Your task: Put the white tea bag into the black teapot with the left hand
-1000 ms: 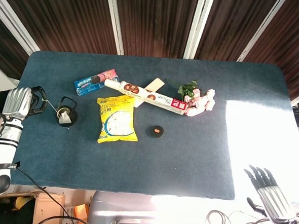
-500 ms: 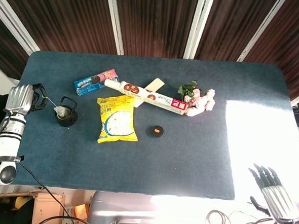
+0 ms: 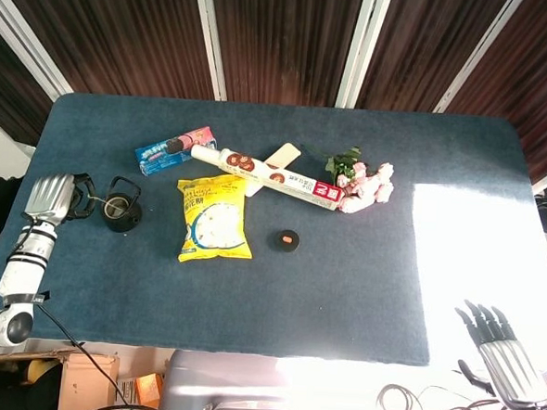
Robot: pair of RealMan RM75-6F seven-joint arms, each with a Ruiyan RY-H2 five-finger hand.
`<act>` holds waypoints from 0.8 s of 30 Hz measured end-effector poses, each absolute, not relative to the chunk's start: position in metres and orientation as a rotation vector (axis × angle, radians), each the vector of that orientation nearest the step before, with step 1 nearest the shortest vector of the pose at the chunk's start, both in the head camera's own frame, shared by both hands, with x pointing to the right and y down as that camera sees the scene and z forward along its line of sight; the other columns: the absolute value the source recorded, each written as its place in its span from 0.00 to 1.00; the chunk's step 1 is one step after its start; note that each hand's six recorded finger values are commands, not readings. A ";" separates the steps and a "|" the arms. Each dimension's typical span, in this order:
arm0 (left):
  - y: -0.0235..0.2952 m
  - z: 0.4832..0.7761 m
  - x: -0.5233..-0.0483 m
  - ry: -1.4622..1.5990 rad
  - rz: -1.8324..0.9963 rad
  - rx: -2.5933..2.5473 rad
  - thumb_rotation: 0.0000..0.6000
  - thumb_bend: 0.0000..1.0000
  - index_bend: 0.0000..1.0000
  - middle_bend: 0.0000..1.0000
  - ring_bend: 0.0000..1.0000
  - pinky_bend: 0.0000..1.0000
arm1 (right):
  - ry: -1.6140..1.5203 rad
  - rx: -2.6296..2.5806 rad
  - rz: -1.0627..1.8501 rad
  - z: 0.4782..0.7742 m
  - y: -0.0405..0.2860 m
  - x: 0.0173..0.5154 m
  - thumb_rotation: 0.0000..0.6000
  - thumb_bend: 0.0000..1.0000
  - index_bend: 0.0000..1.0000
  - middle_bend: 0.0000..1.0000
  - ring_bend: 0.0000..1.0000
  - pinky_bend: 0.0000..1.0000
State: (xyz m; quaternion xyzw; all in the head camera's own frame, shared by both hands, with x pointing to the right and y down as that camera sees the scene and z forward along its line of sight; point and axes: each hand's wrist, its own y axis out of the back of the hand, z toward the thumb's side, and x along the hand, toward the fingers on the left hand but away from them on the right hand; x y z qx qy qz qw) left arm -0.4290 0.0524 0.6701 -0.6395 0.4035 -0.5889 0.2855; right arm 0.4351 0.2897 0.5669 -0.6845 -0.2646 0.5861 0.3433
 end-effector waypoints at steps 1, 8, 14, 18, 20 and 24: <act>0.056 0.670 -0.428 1.070 -1.568 -1.716 1.00 0.45 0.68 1.00 1.00 1.00 | -0.687 -1.779 1.524 0.567 0.290 0.435 1.00 0.30 0.00 0.00 0.00 0.00; 0.099 0.681 -0.423 0.939 -1.550 -1.775 1.00 0.44 0.67 1.00 1.00 1.00 | -0.673 -1.783 1.522 0.568 0.291 0.433 1.00 0.30 0.00 0.00 0.00 0.00; 0.131 0.704 -0.423 0.868 -1.596 -1.843 1.00 0.26 0.53 1.00 1.00 1.00 | -0.675 -1.784 1.519 0.568 0.292 0.432 1.00 0.30 0.00 0.00 0.00 0.00; 0.142 0.715 -0.423 0.832 -1.628 -1.884 1.00 0.02 0.33 1.00 1.00 1.00 | -0.676 -1.784 1.519 0.567 0.292 0.433 1.00 0.30 0.00 0.00 0.00 0.00; 0.146 0.717 -0.423 0.811 -1.637 -1.902 1.00 0.00 0.28 1.00 1.00 1.00 | -0.679 -1.784 1.519 0.567 0.292 0.433 1.00 0.30 0.00 0.00 0.00 0.00; 0.150 0.712 -0.421 0.799 -1.615 -1.913 1.00 0.00 0.24 1.00 1.00 1.00 | -0.678 -1.783 1.519 0.567 0.292 0.434 1.00 0.30 0.00 0.00 0.00 0.00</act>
